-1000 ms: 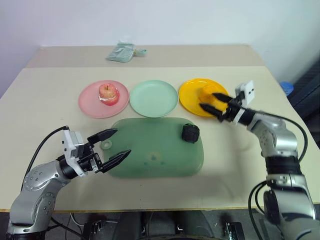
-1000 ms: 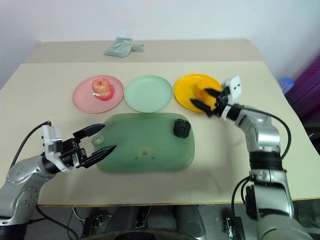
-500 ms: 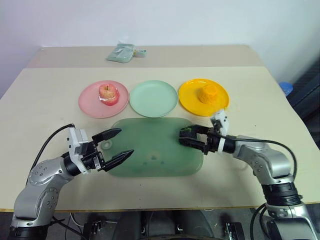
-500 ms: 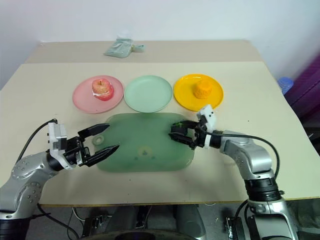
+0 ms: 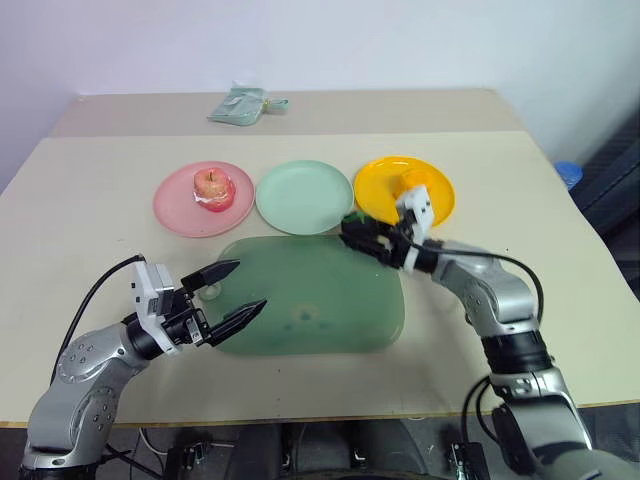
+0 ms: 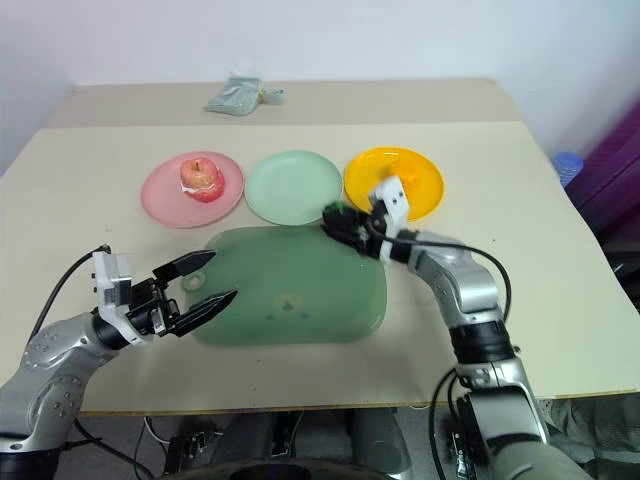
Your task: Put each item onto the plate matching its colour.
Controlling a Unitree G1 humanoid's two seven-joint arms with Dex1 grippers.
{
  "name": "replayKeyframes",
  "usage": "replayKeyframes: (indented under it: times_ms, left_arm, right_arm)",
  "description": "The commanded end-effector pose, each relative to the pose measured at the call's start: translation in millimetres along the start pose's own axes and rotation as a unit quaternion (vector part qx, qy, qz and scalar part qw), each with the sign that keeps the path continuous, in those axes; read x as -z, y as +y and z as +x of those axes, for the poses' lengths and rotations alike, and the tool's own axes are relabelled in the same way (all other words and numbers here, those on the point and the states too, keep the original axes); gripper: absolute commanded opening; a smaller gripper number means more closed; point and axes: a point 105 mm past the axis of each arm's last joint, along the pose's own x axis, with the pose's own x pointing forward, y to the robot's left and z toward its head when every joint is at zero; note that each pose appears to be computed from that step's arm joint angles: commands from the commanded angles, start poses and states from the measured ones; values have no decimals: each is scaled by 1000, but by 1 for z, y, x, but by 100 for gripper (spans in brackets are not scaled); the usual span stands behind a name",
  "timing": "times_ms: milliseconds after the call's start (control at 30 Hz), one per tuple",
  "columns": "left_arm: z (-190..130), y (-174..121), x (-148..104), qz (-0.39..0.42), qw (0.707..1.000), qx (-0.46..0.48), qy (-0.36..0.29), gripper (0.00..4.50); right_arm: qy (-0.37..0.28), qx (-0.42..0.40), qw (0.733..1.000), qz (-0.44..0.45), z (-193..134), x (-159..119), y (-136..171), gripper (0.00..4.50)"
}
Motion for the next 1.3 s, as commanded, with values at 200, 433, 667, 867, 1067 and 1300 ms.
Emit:
replayKeyframes:
  times_ms: [200,433,667,867,1067,1300]
  left_arm:
    - [2,11,-3,40,996,-80,11,450]
    - [6,12,-8,43,993,-110,-5,450]
    - [10,20,-9,38,991,-126,-18,450]
    - [8,35,-5,57,985,-162,-22,450]
    - [6,41,-5,64,988,-140,0,450]
    - [-3,41,-10,32,992,-119,7,450]
  right_arm:
    - [-4,90,992,-93,70,4,-31,230]
    - [21,140,984,-106,82,24,-46,318]
    - [-50,167,976,-129,67,-1,-58,448]
    - [-117,140,967,-176,7,-27,-46,448]
    - [-49,142,971,-186,-82,-2,-14,448]
    - [72,160,974,-142,-170,45,11,448]
